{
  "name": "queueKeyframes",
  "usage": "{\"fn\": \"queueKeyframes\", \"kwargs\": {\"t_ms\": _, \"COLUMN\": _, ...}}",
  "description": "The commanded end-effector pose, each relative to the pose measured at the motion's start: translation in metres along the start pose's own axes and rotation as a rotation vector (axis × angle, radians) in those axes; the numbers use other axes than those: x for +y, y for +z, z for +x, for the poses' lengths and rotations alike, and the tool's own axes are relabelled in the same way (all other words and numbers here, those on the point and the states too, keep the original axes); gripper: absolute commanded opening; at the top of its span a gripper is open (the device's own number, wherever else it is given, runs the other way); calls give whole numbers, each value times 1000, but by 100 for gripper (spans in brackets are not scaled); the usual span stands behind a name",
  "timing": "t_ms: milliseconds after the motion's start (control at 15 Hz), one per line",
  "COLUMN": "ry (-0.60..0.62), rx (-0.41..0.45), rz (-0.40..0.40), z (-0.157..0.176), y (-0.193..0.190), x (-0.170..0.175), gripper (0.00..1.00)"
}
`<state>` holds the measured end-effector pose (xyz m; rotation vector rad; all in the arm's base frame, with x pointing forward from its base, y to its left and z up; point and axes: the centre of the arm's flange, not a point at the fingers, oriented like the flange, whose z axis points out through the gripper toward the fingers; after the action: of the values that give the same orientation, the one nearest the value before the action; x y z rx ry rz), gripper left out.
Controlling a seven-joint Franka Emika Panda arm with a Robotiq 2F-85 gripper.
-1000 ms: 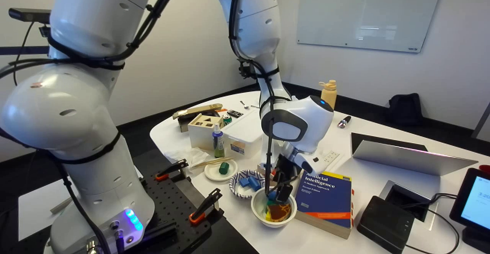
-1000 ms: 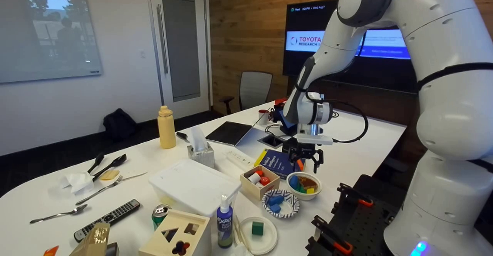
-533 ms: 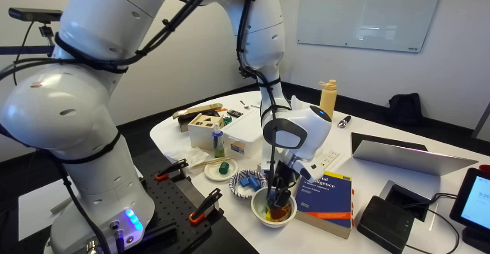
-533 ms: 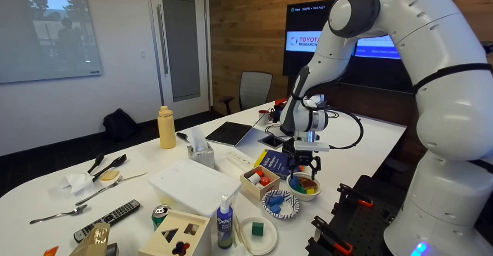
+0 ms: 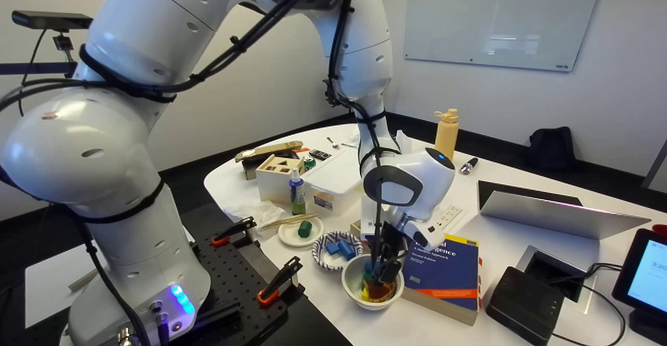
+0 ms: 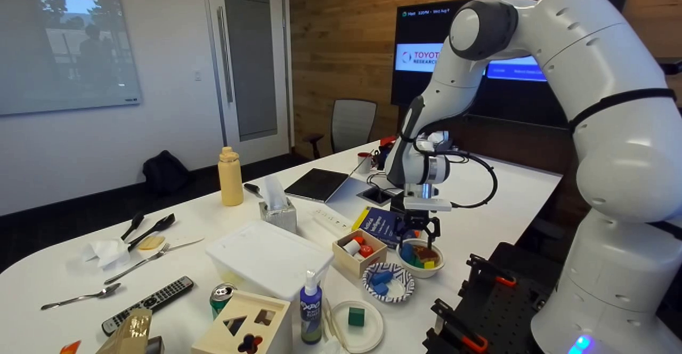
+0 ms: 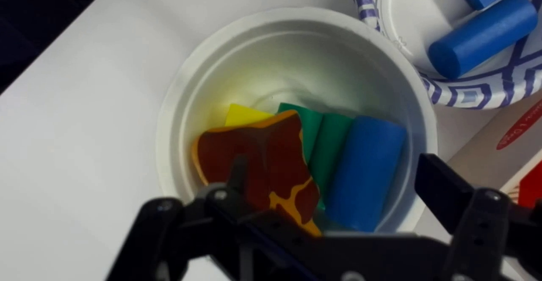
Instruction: Move the blue block from the plate on the right, to the one on the left
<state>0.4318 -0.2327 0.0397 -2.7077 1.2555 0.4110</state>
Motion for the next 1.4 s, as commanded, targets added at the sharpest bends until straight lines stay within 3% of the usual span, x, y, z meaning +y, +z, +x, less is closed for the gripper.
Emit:
{"fn": "queueKeyframes", "kwargs": {"t_ms": 0, "ry": 4, "rx": 0, "rz": -6, "z": 5, "y": 2, "x": -6, "gripper": 100}}
{"fn": "queueKeyframes", "kwargs": {"t_ms": 133, "ry": 5, "rx": 2, "rz": -7, "z": 6, "y": 2, "x": -7, "gripper": 100}}
{"fn": "queueKeyframes", "kwargs": {"t_ms": 200, "ry": 5, "rx": 4, "rz": -9, "z": 6, "y": 3, "x": -8, "gripper": 75}}
{"fn": "queueKeyframes", "kwargs": {"t_ms": 267, "ry": 5, "rx": 4, "rz": -11, "z": 6, "y": 4, "x": -8, "gripper": 74}}
{"fn": "queueKeyframes", "kwargs": {"t_ms": 800, "ry": 13, "rx": 6, "rz": -26, "z": 6, "y": 7, "x": -1, "gripper": 13}}
{"fn": "queueKeyframes", "kwargs": {"t_ms": 867, "ry": 16, "rx": 8, "rz": -25, "z": 6, "y": 6, "x": 0, "gripper": 8}}
{"fn": "queueKeyframes", "kwargs": {"t_ms": 1133, "ry": -4, "rx": 15, "rz": -2, "z": -1, "y": -20, "x": -5, "gripper": 8}}
{"fn": "queueKeyframes", "kwargs": {"t_ms": 1333, "ry": -71, "rx": -11, "rz": 14, "z": -26, "y": -49, "x": -20, "gripper": 8}}
